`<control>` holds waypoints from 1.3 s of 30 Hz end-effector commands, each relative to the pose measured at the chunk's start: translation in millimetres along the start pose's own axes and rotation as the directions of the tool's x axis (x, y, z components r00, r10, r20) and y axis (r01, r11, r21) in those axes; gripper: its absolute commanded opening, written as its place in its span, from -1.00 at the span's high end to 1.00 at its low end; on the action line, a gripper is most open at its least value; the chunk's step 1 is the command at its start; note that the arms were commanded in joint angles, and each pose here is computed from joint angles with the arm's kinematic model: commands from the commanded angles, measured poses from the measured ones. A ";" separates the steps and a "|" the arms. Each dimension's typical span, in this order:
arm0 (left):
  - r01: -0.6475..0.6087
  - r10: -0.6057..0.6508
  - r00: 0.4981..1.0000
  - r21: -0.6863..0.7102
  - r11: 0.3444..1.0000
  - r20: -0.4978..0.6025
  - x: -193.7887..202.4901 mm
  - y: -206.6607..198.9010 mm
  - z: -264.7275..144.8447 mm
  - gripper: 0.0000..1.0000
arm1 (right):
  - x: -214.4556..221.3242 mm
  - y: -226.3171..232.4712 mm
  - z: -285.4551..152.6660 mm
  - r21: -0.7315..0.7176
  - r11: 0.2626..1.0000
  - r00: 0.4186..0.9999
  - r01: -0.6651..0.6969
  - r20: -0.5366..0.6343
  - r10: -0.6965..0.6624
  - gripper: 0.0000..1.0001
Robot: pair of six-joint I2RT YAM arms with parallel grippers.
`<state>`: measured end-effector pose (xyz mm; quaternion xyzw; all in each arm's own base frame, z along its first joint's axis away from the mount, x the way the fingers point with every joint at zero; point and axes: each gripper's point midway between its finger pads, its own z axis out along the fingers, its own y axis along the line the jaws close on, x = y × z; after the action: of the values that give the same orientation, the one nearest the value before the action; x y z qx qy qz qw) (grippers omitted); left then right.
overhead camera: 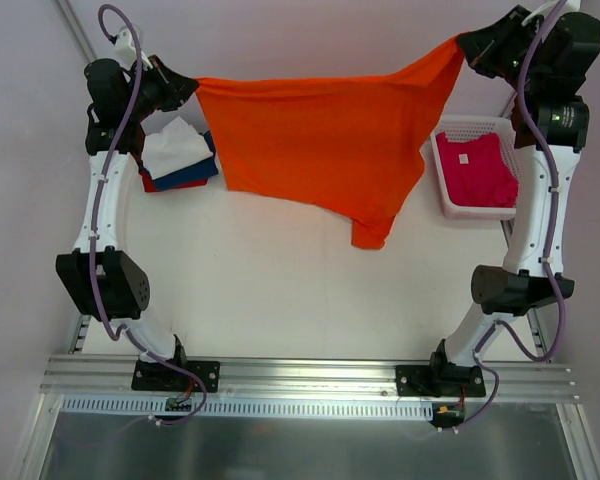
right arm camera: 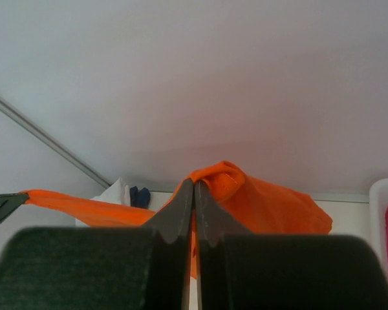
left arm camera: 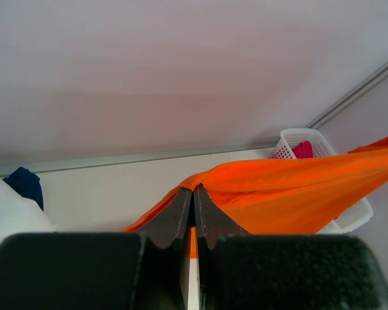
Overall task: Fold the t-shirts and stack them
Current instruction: Flatten the tshirt out
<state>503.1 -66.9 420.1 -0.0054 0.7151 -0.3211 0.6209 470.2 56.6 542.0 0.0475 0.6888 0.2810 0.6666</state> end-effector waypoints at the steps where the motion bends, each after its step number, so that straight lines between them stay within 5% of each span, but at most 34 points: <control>1: -0.028 0.021 0.997 0.081 0.996 0.080 -34.6 -8.9 0.0 1.00 | -33.9 41.9 -31.5 -0.032 0.986 0.979 0.165 0.129 -0.159 0.99; 13: 0.044 -0.045 0.999 0.086 0.995 0.013 -2.8 33.1 34.5 1.00 | -51.9 97.7 -77.5 0.032 0.888 0.842 0.458 0.304 -0.445 0.99; 19: 0.062 -0.063 0.998 0.091 0.994 0.008 11.5 42.9 40.2 1.00 | -38.8 57.2 -14.0 0.152 0.848 0.799 0.508 0.283 -0.530 0.99; 28: 0.059 -0.059 0.998 0.080 0.995 -0.007 28.3 62.7 53.7 1.00 | -81.4 41.3 52.1 0.289 0.821 0.710 0.492 0.413 -0.570 0.99; 39: 0.100 -0.098 0.994 0.067 0.993 -0.041 58.6 92.9 78.8 1.00 | 0.8 0.8 98.0 0.248 0.842 0.791 0.480 0.292 -0.537 0.99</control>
<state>592.3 -51.4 300.9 -0.0389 0.7389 -0.3720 0.5605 589.0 95.0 478.8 -0.0559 0.6426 0.0165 0.7640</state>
